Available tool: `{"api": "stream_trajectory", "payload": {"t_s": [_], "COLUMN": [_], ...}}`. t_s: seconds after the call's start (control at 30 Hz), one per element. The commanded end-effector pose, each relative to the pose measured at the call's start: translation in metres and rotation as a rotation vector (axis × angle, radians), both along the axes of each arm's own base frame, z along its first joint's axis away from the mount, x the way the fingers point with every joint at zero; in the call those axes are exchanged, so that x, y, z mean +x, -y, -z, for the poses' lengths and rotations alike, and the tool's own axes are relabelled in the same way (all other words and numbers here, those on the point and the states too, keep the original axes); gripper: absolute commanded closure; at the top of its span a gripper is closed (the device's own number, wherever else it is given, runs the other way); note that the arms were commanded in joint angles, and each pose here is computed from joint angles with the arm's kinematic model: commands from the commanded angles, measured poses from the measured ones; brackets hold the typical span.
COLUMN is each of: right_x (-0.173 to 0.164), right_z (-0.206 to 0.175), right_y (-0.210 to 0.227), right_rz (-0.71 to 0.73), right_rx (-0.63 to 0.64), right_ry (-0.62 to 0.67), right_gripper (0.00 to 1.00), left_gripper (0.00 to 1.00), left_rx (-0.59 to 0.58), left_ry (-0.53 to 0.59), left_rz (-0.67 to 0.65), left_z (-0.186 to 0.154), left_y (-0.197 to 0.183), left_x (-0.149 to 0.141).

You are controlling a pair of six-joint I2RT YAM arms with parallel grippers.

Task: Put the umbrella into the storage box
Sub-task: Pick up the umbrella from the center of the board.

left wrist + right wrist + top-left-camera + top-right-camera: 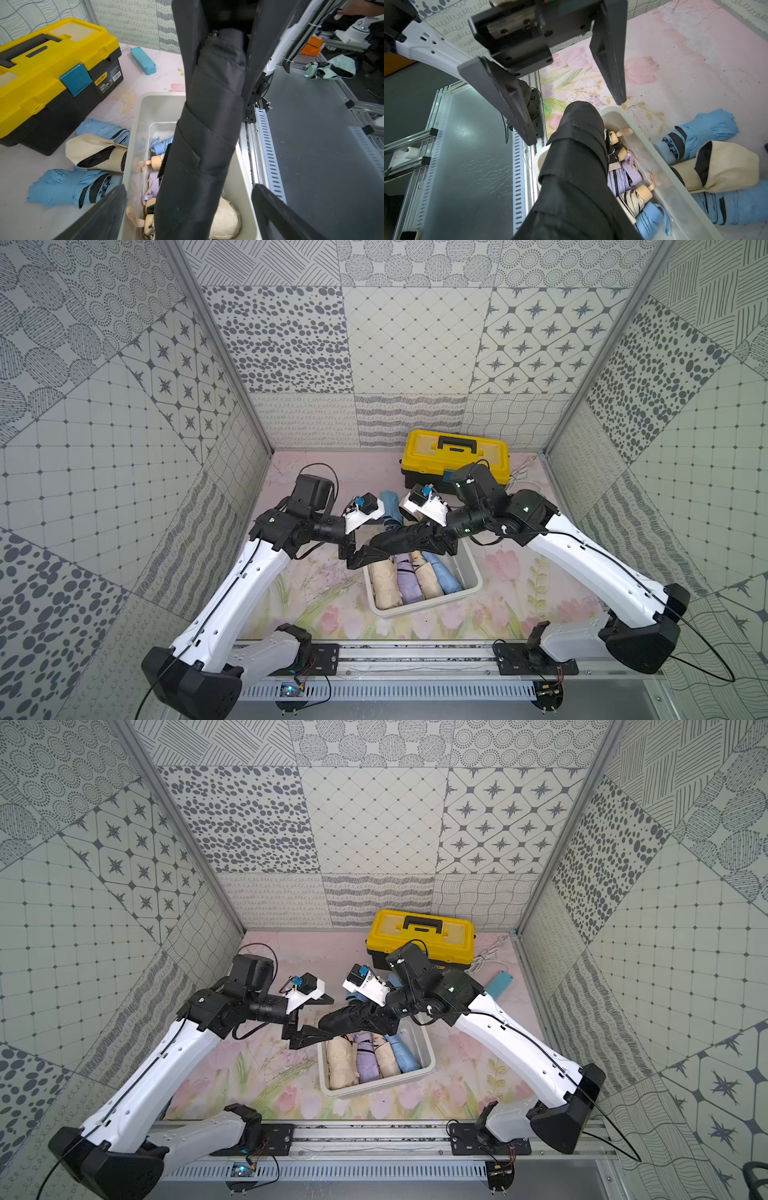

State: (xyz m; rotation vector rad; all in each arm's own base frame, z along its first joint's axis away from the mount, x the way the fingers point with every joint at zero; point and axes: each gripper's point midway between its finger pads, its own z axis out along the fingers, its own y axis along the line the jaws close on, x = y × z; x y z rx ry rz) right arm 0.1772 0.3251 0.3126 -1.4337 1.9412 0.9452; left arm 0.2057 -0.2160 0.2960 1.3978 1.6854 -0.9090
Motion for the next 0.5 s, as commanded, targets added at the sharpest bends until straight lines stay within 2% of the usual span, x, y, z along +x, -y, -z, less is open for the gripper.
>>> {"api": "stream_trajectory", "payload": {"t_s": [0.0, 0.1, 0.27, 0.47], "right_x": [-0.004, -0.006, -0.007, -0.008], "right_z": [-0.029, -0.03, -0.03, -0.03], "right_y": [-0.01, -0.015, -0.019, -0.02], "right_rz": [-0.066, -0.081, -0.101, -0.105], "right_rx": [0.086, 0.092, 0.099, 0.101], "right_ry": [0.06, 0.056, 0.039, 0.03], "right_gripper": [0.85, 0.85, 0.85, 0.85], "left_gripper": [0.03, 0.09, 0.33, 0.53], "left_rx": [-0.022, -0.017, 0.004, 0.032], "left_ry": [-0.05, -0.052, -0.038, -0.015], "left_rz": [0.156, 0.174, 0.198, 0.206], "left_z": [0.004, 0.01, 0.016, 0.021], "left_y": [0.006, 0.009, 0.013, 0.012], "left_x": [-0.027, -0.027, -0.027, -0.027]}}
